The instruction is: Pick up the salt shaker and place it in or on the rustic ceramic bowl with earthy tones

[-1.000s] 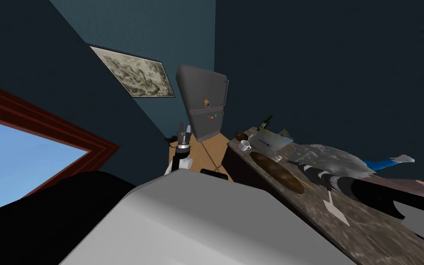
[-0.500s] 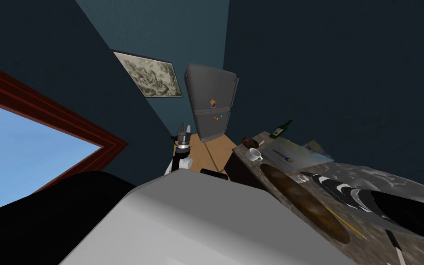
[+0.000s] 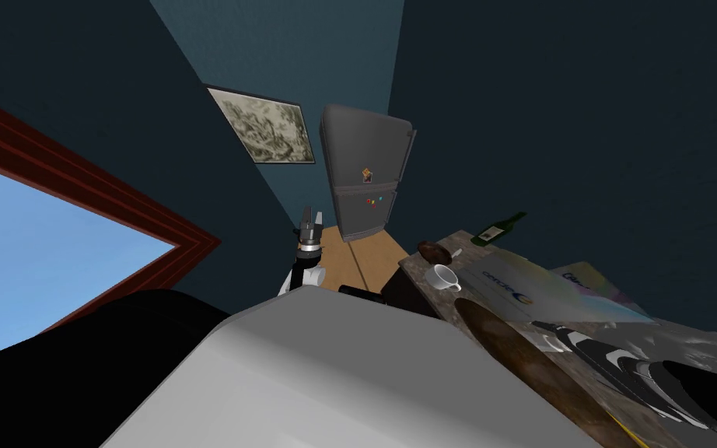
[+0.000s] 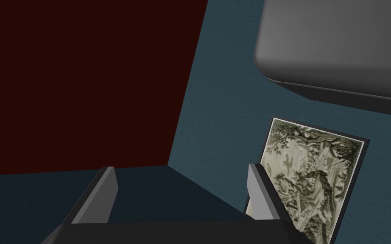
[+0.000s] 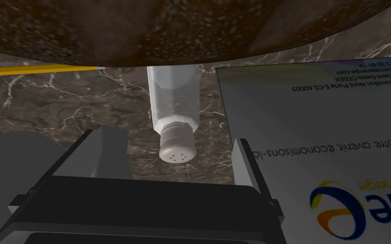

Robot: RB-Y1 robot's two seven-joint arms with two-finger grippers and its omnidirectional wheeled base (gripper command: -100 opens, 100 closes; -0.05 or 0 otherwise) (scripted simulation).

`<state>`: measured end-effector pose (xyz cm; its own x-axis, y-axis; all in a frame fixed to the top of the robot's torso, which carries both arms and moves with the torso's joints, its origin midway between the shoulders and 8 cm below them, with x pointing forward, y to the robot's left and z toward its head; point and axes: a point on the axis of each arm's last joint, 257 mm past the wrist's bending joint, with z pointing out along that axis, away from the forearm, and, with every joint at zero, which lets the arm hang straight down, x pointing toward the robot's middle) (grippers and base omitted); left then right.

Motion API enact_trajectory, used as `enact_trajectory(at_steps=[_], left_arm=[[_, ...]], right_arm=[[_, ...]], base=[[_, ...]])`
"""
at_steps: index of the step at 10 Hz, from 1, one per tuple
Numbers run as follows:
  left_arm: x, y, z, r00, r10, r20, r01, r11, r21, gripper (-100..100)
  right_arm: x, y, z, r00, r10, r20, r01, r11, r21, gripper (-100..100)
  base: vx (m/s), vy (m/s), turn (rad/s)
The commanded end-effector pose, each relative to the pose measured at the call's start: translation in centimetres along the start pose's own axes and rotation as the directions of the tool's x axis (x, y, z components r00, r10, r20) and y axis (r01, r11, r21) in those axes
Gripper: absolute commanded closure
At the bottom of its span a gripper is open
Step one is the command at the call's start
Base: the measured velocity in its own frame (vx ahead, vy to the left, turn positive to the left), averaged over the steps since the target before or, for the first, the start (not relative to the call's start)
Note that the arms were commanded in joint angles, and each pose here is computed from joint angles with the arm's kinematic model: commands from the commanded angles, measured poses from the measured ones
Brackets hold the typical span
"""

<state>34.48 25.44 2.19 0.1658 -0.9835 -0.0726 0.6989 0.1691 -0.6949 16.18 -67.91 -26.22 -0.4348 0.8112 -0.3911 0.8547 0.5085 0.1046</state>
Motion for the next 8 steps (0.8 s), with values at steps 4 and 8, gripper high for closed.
enact_trajectory(at_steps=[4, 8], left_arm=[[0.0, 0.0, 0.0, 1.0, 0.0, 0.0, 0.0, 1.0, 0.0, 0], [0.0, 0.0, 0.0, 1.0, 0.0, 0.0, 0.0, 1.0, 0.0, 0]], right_arm=[[0.9, -1.4, -0.3, 1.0, 0.018, -0.012, -0.018, 0.999, 0.037, 0], [1.2, -2.7, 1.1, 1.0, 0.022, -0.003, -0.022, 0.999, 0.031, -100]], base=[[0.029, 0.011, 0.013], [0.017, 0.003, 0.01]])
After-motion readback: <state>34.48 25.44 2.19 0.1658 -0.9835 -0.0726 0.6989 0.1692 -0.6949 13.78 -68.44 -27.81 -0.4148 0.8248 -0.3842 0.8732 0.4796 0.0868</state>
